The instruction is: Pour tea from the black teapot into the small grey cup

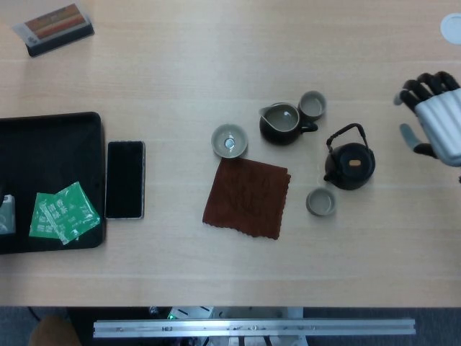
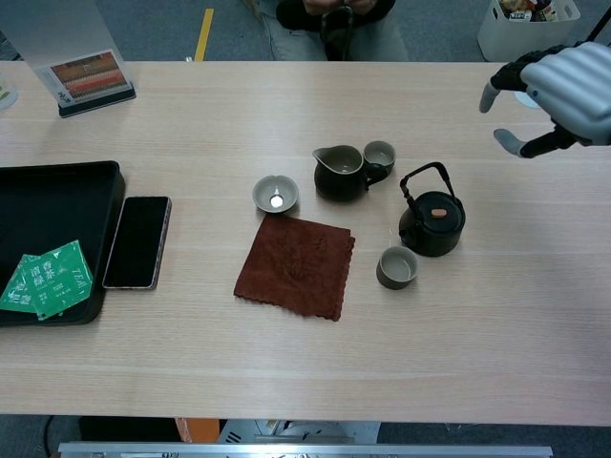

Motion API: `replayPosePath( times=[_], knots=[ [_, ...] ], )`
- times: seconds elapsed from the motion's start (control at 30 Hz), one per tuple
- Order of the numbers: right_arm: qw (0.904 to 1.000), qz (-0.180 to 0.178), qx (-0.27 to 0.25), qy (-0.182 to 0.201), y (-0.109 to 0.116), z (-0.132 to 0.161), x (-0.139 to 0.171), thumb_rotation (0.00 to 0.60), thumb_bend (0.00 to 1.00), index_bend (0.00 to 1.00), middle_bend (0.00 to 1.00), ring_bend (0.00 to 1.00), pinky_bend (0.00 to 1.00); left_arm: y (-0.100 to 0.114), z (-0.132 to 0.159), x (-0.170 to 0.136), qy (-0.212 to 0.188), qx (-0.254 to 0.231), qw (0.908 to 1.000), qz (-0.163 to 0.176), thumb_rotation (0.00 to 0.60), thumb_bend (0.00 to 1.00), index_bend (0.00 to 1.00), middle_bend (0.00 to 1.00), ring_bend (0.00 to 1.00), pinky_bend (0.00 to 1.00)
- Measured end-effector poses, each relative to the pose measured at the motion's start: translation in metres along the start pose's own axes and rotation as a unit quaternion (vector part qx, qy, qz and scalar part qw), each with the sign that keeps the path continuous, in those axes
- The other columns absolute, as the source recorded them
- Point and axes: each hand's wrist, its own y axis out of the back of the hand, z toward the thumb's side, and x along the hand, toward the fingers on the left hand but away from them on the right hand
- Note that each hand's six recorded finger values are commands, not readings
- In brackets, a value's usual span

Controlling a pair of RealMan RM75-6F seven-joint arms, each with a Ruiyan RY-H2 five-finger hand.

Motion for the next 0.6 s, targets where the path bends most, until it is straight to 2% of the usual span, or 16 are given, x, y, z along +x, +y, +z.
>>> replayPosePath(
  times=[0.13,0.33,0.47,0.6],
  knots=[
    [0.998,-0.015,0.001,-0.062,0.002,-0.031,0.035,0.502,0.39,0.36,0.32,0.22,0.23,0.003,0.012,0.002,-0.019,-0.004,0.9998,0.006,0.6,0.39,0.27,0.29,0.23,0.21],
    [0.9923,-0.008,0.009,-0.123,-0.001,-0.064,0.082,0.502,0.39,0.36,0.32,0.22,0.23,0.009,0.025,-0.002,-0.036,-0.002,0.9992,0.015,0.6,0.39,0.27,0.29,0.23,0.21],
    [0.9894,-0.01,0.006,-0.145,-0.001,-0.075,0.1,0.502,0.39,0.36,0.32,0.22,0.23,0.01,0.029,-0.005,-0.037,0.001,0.9991,0.017,0.6,0.39,0.27,0.29,0.23,0.21],
    [0.9888,-0.015,0.002,-0.149,0.0,-0.077,0.109,0.502,0.39,0.36,0.32,0.22,0.23,0.009,0.028,-0.007,-0.031,0.003,0.9994,0.015,0.6,0.39,0.27,0.29,0.23,0.21]
  ],
)
